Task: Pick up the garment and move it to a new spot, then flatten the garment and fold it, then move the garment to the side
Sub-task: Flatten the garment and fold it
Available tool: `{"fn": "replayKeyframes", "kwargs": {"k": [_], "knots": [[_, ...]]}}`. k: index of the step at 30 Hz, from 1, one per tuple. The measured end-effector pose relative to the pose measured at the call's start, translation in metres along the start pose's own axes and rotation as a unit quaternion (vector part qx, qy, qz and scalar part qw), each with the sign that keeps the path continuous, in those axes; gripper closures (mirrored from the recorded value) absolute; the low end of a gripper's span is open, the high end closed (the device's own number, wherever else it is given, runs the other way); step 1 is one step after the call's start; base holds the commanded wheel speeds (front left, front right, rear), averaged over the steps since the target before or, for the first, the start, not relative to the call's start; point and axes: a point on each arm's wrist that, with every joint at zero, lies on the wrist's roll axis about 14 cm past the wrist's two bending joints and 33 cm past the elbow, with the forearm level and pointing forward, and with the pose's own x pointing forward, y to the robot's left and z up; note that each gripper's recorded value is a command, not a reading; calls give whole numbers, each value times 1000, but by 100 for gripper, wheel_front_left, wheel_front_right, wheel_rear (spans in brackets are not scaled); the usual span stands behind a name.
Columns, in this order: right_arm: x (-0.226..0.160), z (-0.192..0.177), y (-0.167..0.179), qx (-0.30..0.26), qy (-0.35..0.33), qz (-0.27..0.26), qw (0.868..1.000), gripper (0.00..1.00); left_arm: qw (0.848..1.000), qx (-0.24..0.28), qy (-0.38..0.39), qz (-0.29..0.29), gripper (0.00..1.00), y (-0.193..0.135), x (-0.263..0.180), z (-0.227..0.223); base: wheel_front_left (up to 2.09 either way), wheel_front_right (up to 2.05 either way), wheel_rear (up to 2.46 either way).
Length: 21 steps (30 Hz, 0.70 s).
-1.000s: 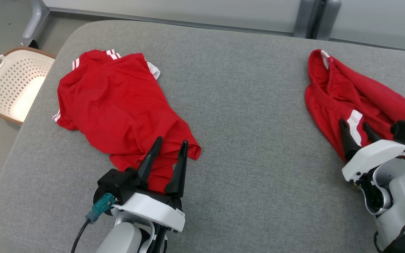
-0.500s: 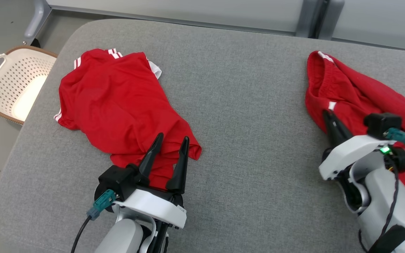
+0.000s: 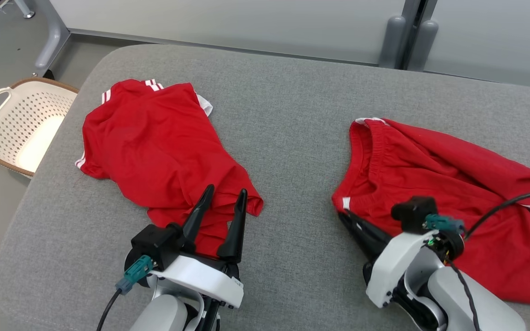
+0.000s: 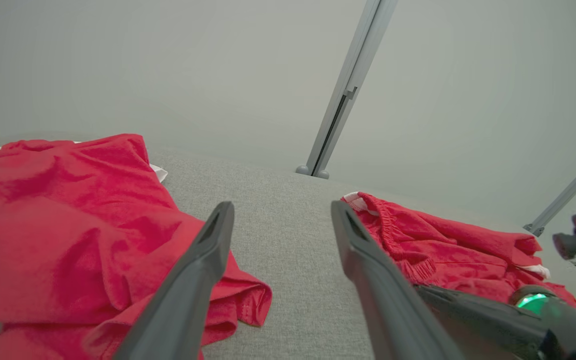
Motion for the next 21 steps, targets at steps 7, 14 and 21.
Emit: {"fn": "replayKeyframes", "kwargs": {"k": [7, 14, 21], "knots": [[-3, -23, 5, -38, 46, 17, 998, 0, 1000, -2, 8, 1, 0, 0, -2, -5, 0, 0, 0], [-47, 16, -76, -27, -50, -117, 992, 0, 999, 1, 6, -42, 0, -24, 9, -6, 0, 0, 0], [-122, 13, -131, 4, -126, -252, 959, 0, 995, -2, 14, -94, 0, -55, 18, -12, 0, 0, 0]]}}
